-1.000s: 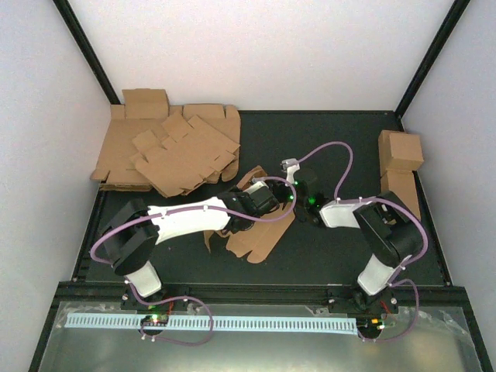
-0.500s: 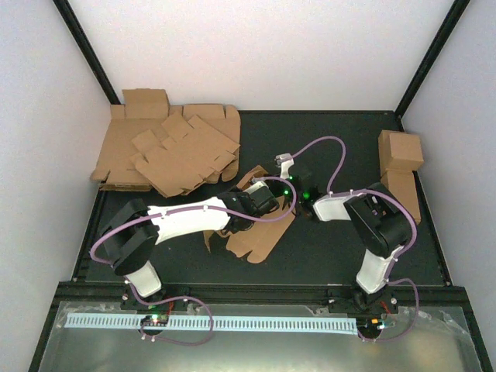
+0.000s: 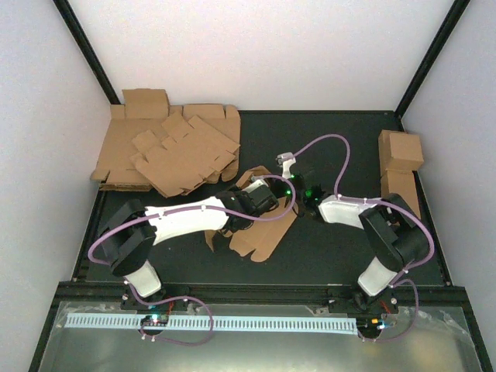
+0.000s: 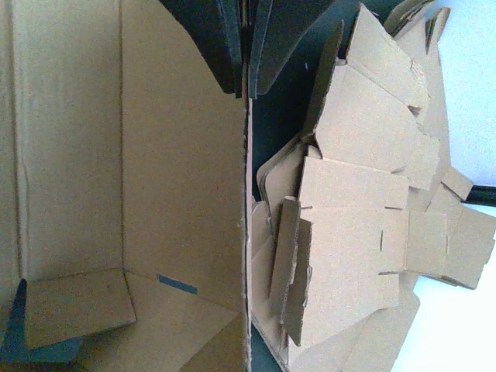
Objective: Fold the paper box
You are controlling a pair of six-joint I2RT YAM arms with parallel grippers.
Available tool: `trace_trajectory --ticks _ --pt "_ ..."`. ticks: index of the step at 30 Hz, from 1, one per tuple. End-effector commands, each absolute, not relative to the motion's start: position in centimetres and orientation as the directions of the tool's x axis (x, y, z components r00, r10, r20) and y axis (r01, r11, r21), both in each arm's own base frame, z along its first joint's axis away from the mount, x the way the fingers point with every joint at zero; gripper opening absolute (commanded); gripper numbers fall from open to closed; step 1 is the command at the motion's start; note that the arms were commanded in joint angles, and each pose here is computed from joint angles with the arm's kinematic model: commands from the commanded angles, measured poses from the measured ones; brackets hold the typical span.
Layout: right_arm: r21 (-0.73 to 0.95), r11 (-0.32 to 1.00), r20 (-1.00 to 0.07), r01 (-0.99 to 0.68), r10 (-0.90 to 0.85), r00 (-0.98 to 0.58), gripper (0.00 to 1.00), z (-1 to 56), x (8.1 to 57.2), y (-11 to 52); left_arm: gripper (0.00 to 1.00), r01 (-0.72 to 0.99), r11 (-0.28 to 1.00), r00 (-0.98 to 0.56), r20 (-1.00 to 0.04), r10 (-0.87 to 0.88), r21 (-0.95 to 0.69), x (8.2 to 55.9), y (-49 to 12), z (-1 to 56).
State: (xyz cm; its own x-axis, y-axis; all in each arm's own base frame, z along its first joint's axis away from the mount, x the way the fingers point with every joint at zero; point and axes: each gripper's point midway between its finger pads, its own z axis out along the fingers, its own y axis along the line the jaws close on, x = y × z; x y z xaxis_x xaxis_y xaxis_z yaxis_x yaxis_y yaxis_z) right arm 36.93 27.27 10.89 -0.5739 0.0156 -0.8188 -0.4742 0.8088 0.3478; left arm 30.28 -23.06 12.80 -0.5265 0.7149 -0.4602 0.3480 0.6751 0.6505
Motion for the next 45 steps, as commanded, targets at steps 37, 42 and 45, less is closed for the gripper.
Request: trace_trajectory --ticks 37,42,45 --pt "0.552 0.730 -0.700 -0.403 0.142 -0.700 0.08 8.0 31.0 29.0 0.04 0.385 0.627 -0.522 -0.401 0.753 0.677 28.1 -24.9 10.2" --pt "0.537 0.745 -0.708 -0.395 0.144 -0.691 0.10 7.7 31.0 28.4 0.06 0.383 0.584 -0.515 -0.360 0.778 0.715 27.5 -25.2 9.4" --pt "0.533 0.747 -0.715 -0.397 0.147 -0.683 0.10 7.8 30.9 28.2 0.10 0.386 0.578 -0.506 -0.359 0.784 0.719 27.3 -25.5 9.5"
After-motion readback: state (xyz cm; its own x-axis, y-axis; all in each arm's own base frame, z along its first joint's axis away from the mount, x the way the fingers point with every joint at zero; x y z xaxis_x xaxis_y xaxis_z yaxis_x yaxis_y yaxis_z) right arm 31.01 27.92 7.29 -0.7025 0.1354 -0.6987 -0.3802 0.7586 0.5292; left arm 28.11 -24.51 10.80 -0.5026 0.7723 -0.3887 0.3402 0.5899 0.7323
